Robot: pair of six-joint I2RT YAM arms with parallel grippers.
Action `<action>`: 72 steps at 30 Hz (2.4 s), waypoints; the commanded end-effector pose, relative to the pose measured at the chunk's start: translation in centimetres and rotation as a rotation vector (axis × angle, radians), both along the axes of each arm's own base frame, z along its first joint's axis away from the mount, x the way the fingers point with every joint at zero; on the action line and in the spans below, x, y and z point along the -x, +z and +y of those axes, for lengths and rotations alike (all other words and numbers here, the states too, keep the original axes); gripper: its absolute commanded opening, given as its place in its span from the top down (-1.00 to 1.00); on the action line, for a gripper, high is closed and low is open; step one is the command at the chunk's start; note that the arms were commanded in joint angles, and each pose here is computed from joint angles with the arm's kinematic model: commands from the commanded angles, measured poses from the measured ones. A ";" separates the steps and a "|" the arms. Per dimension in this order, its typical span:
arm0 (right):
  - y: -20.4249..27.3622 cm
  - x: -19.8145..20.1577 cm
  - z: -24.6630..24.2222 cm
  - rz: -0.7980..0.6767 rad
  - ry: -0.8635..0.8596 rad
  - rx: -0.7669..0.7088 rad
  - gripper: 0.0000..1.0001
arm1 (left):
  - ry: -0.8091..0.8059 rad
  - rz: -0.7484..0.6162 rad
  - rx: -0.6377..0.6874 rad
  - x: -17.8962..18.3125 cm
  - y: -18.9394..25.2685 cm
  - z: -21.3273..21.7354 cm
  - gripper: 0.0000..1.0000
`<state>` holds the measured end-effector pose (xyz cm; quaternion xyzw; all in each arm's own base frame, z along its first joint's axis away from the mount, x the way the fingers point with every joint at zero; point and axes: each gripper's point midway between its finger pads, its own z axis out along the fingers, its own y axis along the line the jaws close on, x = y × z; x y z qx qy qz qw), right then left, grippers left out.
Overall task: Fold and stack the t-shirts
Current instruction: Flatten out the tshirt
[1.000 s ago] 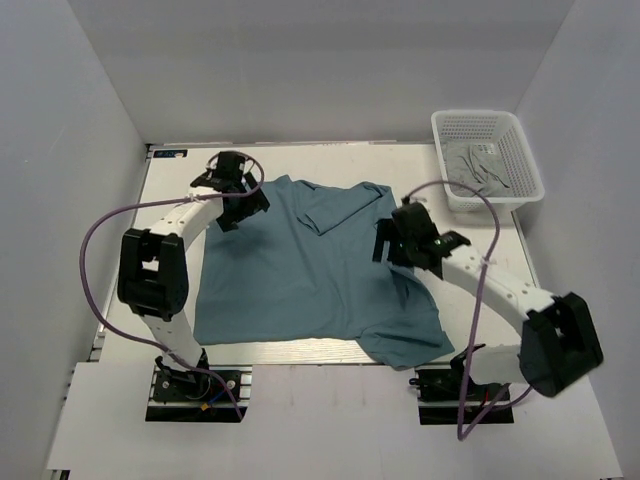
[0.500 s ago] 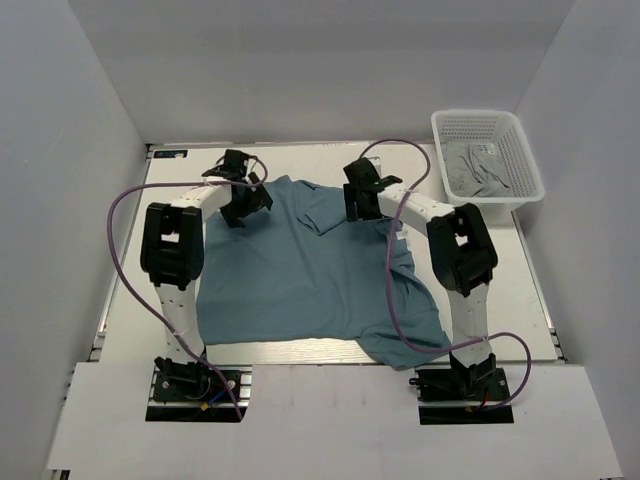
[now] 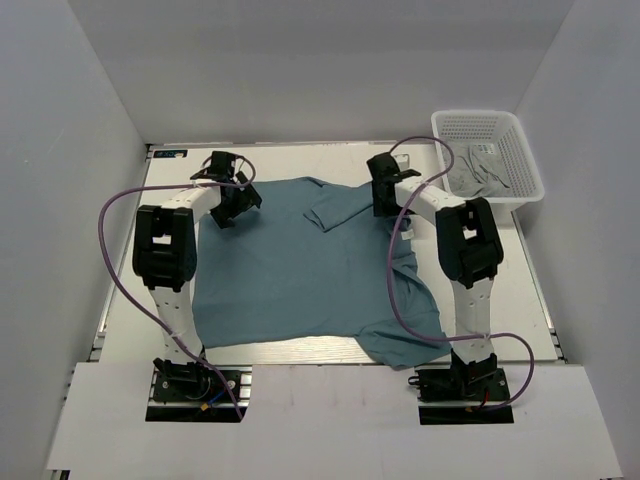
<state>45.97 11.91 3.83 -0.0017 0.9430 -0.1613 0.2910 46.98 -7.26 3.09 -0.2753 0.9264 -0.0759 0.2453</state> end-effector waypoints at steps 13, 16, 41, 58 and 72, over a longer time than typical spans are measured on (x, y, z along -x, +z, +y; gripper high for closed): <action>8.1 1.2 -11.5 -0.143 -0.282 0.119 -0.81 | 0.043 0.070 -0.097 0.8 -1.5 3.2 -1.00; 9.3 1.2 -12.3 -0.163 -0.295 0.085 -0.81 | 0.031 0.069 -0.103 0.6 -1.2 3.3 -1.00; 0.4 11.0 -5.2 0.047 -0.085 -0.043 -0.81 | -0.042 0.077 -0.084 -0.1 -1.5 2.5 -1.00; 2.2 16.4 -15.2 -0.013 -0.431 0.058 -0.81 | -0.023 0.102 -0.145 0.0 -2.0 3.6 -1.00; 8.7 10.9 -3.0 -0.199 0.162 -0.522 -0.81 | -0.207 -0.122 -0.037 -2.0 5.5 -1.5 -1.00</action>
